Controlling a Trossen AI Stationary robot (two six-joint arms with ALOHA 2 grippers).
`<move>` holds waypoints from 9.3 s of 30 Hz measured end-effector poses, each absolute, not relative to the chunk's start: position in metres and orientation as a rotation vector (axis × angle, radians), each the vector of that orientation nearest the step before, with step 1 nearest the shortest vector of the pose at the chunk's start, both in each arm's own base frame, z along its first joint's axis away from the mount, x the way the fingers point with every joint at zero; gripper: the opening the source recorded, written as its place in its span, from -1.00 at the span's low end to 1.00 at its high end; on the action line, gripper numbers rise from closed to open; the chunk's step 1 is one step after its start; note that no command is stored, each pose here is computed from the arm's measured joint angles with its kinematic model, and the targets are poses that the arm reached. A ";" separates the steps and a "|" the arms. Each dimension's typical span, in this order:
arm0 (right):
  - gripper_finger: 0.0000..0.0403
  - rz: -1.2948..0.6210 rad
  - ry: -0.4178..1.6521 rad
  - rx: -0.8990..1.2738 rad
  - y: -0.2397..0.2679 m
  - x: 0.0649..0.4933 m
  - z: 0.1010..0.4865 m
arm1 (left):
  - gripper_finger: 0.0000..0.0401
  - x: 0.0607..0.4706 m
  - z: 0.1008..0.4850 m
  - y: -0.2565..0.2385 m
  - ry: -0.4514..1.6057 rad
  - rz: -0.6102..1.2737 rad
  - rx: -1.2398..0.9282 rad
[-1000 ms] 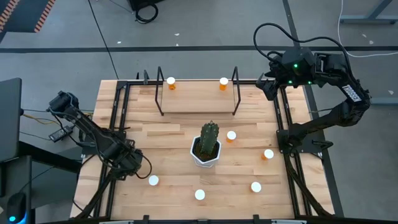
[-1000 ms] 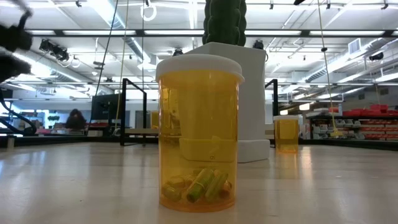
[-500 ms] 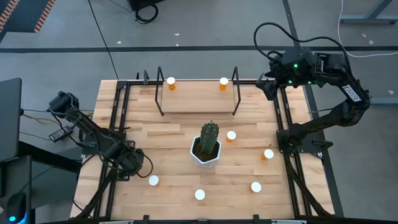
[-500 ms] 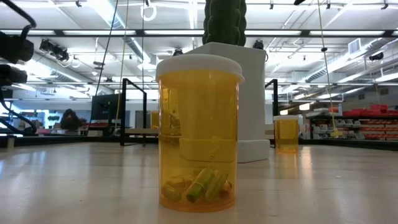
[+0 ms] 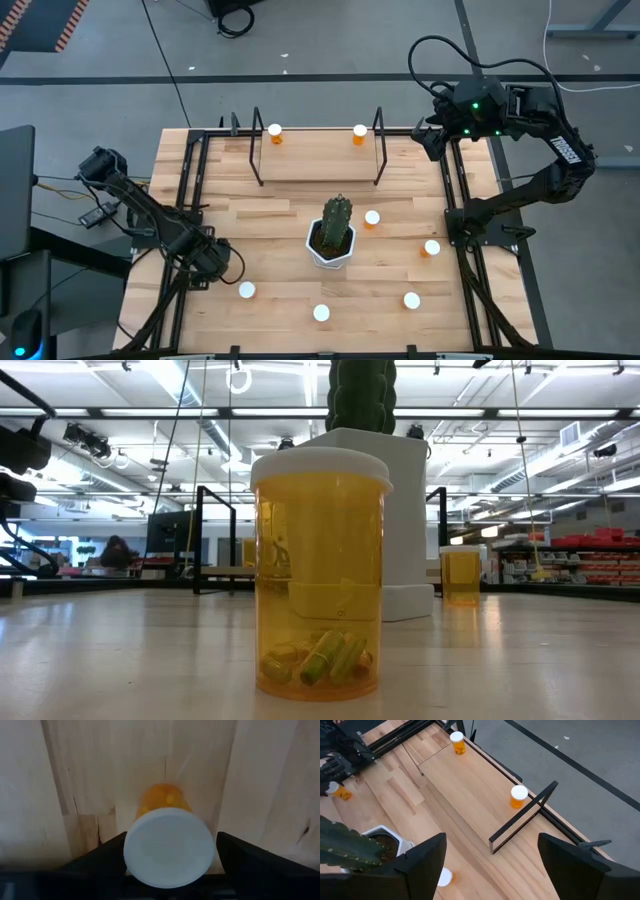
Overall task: Pick and place medicine bottles onto shelf by color
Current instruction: Put the orange medicine bottle on the shelf
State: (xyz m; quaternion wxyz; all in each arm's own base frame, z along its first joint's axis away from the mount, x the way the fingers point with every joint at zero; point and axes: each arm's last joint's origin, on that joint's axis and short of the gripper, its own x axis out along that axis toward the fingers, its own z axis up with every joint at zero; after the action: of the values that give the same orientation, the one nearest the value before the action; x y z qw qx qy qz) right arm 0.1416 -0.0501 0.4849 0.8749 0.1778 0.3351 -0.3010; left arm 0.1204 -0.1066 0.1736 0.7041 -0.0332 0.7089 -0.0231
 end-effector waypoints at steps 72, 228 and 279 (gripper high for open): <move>0.60 -0.573 0.685 0.530 -0.047 0.143 0.484 | 0.10 0.309 0.302 0.158 1.411 0.178 0.048; 0.60 -0.533 0.814 0.417 -0.045 0.136 0.478 | 0.14 0.282 0.383 0.024 1.328 0.361 -0.144; 0.60 -0.387 1.044 0.431 -0.016 0.218 0.444 | -0.14 0.225 0.426 -0.133 0.872 0.305 -0.549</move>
State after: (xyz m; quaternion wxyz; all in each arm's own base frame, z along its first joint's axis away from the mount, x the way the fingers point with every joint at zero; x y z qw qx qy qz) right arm 0.2179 -0.0157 0.4445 0.8272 0.2029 0.4914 -0.1822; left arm 0.2248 -0.1328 0.4259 0.8590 -0.2613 0.4155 0.1455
